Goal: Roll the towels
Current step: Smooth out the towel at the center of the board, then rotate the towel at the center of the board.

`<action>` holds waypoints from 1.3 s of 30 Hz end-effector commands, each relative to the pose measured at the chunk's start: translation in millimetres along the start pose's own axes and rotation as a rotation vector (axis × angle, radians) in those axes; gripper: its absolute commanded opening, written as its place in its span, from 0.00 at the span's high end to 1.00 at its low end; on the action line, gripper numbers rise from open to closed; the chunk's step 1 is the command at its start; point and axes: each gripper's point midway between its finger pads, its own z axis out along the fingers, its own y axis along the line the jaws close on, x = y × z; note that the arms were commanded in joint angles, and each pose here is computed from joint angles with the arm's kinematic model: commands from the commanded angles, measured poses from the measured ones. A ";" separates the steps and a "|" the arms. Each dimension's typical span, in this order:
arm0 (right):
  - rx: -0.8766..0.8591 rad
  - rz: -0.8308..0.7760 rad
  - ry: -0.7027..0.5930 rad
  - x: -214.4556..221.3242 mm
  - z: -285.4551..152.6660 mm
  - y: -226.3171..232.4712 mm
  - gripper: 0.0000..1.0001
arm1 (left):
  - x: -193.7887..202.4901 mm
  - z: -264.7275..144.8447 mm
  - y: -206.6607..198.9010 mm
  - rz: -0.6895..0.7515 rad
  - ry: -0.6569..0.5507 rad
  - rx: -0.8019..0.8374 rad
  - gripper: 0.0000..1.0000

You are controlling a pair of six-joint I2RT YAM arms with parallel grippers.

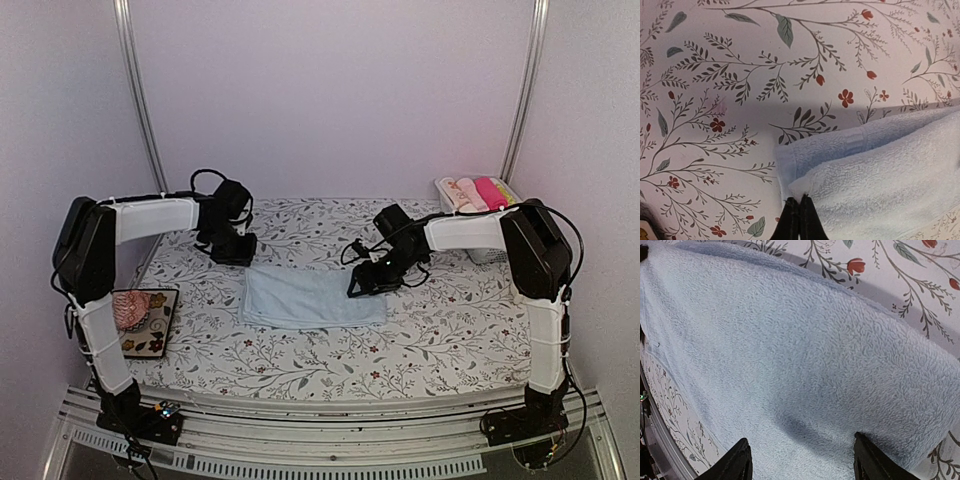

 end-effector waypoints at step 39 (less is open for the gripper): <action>-0.156 -0.106 -0.187 -65.0 -48.4 10.4 0.25 | 103.9 -40.8 -107.5 0.255 0.282 0.493 0.58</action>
